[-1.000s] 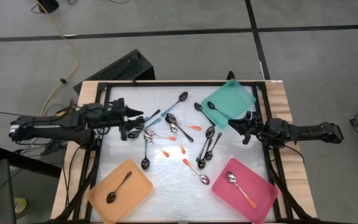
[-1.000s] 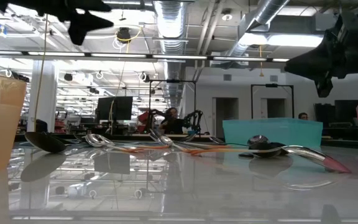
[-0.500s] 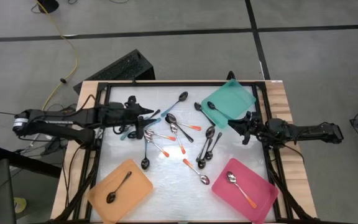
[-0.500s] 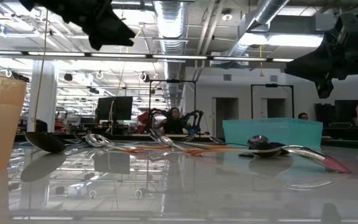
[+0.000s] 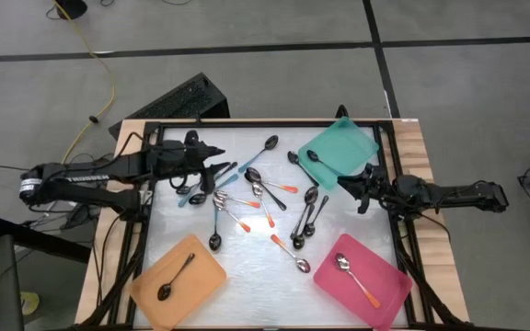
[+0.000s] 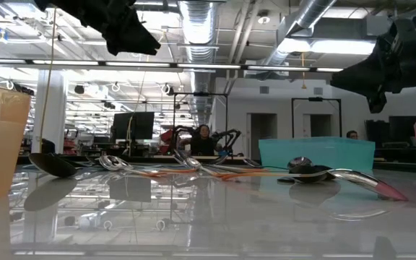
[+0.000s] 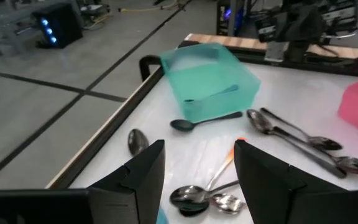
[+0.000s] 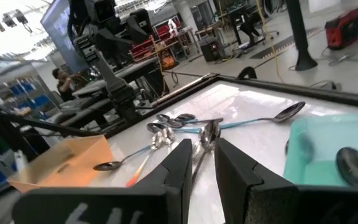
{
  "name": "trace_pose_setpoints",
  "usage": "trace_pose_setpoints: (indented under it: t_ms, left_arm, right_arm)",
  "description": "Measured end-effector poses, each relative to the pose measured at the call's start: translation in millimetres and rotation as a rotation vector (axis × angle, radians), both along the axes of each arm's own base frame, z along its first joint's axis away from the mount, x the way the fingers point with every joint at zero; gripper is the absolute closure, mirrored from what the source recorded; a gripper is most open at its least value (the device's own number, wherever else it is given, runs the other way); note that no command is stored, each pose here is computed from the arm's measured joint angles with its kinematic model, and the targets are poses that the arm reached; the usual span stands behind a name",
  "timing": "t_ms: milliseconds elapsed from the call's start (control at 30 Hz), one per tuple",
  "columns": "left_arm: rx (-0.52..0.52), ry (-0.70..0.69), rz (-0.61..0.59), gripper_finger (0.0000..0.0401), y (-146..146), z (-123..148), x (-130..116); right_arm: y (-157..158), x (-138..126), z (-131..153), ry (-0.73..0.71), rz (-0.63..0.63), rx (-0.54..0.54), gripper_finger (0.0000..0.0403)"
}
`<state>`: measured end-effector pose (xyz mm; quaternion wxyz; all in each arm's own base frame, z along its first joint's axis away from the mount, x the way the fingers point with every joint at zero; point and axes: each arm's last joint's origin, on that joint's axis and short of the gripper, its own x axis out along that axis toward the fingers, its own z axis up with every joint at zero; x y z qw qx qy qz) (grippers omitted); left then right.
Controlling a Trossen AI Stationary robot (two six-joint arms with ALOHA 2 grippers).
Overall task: Sort silverware by color (type)
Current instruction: Put the blue spoon into the blue bin
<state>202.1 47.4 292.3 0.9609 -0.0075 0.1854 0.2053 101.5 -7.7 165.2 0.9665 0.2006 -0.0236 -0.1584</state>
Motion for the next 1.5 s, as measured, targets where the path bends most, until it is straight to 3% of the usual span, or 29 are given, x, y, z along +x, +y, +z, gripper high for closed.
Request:
trace_pose_setpoints:
  t_ms: [300, 633, 933, 1233, 1500]
  left_arm:
    - [-0.007, -0.001, 0.075, 0.0225, 15, 0, -4]
    - [-0.098, -0.027, 0.231, 0.0224, 37, -3, -11]
    - [-0.125, 0.154, 0.248, 0.0224, 46, -30, 1]
    - [-0.140, 0.403, 0.232, 0.0224, 60, -74, 21]
    - [-0.160, 0.292, 0.236, 0.0224, 55, -105, 11]
  right_arm:
    - [0, 0, 0, 0.030, 0.001, -0.079, 0.0322]
    - [0, 0, -1, 0.054, 0.000, -0.146, 0.0322]
    - [0, 0, -1, 0.046, -0.001, -0.121, 0.0322]
    - [-1, 0, -1, 0.034, -0.023, -0.082, 0.0322]
    - [-1, 0, -1, 0.026, -0.026, -0.058, 0.0322]
